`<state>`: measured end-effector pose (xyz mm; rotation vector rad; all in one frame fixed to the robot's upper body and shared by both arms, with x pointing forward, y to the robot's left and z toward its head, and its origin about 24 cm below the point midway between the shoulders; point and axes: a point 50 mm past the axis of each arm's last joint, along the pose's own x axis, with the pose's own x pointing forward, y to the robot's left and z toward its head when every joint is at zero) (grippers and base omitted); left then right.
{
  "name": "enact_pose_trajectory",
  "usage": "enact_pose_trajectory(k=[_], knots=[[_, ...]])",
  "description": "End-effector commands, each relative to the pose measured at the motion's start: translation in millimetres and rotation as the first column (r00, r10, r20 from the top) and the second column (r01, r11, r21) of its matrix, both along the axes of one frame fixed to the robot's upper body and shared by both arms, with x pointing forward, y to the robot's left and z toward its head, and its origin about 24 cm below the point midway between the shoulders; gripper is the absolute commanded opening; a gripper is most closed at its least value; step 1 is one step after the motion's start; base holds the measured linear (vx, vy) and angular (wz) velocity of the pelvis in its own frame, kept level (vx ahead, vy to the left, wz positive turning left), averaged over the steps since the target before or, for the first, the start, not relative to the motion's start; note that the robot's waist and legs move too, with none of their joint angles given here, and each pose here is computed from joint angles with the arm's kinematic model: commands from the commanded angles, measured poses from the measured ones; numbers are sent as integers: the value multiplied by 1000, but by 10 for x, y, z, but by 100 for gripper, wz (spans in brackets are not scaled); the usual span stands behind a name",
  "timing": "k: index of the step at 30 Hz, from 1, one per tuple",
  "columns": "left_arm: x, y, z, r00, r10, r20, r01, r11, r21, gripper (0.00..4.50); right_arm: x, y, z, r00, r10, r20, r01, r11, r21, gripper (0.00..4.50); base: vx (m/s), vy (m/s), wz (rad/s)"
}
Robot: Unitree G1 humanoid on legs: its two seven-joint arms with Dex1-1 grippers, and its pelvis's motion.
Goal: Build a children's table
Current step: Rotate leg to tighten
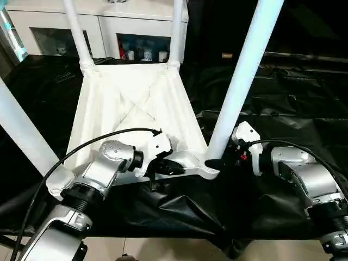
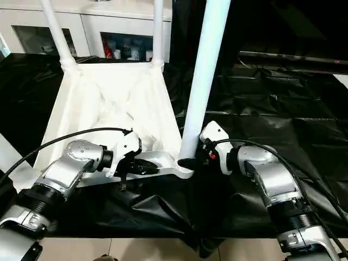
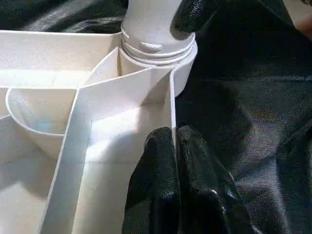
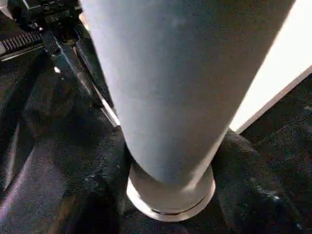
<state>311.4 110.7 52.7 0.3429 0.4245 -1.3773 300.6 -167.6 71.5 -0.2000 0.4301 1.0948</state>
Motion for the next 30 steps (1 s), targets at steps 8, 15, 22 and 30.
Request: enact_pose_trajectory(k=[8,15,22,30], knots=[[177,-110,3,979,186,82,-187,982,-1,0,133,-1,-210,957,-288,33,289,957,-9,197,0,0,0],[308,-523,-33,919,383,93,-384,923,-4,0,287,265,-467,739,-667,-95,672,741,23,196,0,0,0],[176,-1027,-68,948,289,130,-295,955,23,0,367,816,-434,739,-670,-63,673,738,40,196,0,0,0],[196,-898,-114,946,290,145,-299,953,45,0,402,751,-362,751,-657,-60,660,746,88,283,0,0,0]])
